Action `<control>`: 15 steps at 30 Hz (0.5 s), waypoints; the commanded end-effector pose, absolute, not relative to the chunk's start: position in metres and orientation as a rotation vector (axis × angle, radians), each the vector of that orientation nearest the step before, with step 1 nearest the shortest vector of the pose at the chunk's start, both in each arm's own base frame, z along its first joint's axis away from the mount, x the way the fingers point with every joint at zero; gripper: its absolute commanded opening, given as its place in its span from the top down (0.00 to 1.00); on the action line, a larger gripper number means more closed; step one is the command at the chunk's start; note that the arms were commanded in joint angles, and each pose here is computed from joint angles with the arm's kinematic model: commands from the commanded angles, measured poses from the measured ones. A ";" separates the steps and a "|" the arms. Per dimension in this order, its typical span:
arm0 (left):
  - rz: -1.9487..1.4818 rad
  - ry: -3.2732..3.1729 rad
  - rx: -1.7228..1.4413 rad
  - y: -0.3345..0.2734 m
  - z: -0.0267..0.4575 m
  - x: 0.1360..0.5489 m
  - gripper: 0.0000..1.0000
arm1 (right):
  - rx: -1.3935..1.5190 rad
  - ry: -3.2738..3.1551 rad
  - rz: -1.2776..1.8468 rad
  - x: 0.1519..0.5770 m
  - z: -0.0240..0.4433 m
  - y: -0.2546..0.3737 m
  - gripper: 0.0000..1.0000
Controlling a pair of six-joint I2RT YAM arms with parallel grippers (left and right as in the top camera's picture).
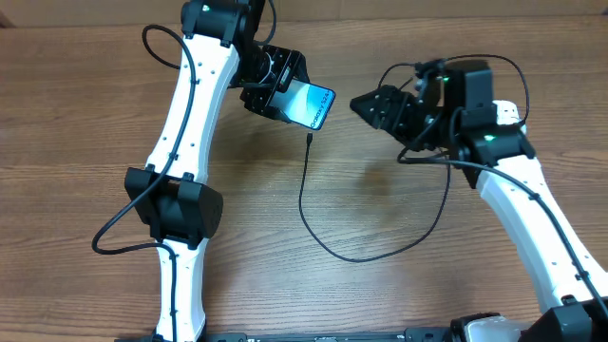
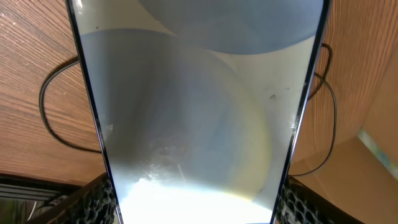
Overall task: Plug charger to phone and switch on socket
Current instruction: 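Bring both grippers together and grasp the phone edge with the right gripper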
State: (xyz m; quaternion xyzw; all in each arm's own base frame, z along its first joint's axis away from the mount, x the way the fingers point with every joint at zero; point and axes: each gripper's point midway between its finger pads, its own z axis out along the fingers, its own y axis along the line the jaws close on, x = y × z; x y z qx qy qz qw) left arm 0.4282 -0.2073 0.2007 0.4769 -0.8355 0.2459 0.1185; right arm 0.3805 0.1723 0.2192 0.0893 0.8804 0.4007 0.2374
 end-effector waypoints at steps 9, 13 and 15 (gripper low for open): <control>0.753 -2.461 1.376 -0.218 0.211 0.427 0.41 | 0.144 2.349 1.102 0.380 0.238 0.214 0.33; 0.755 -2.462 1.354 -0.225 0.211 0.423 0.41 | 0.113 2.331 1.100 0.379 0.241 0.224 0.32; 0.752 -2.468 1.339 -0.229 0.211 0.421 0.41 | 0.113 2.332 1.077 0.379 0.240 0.227 0.32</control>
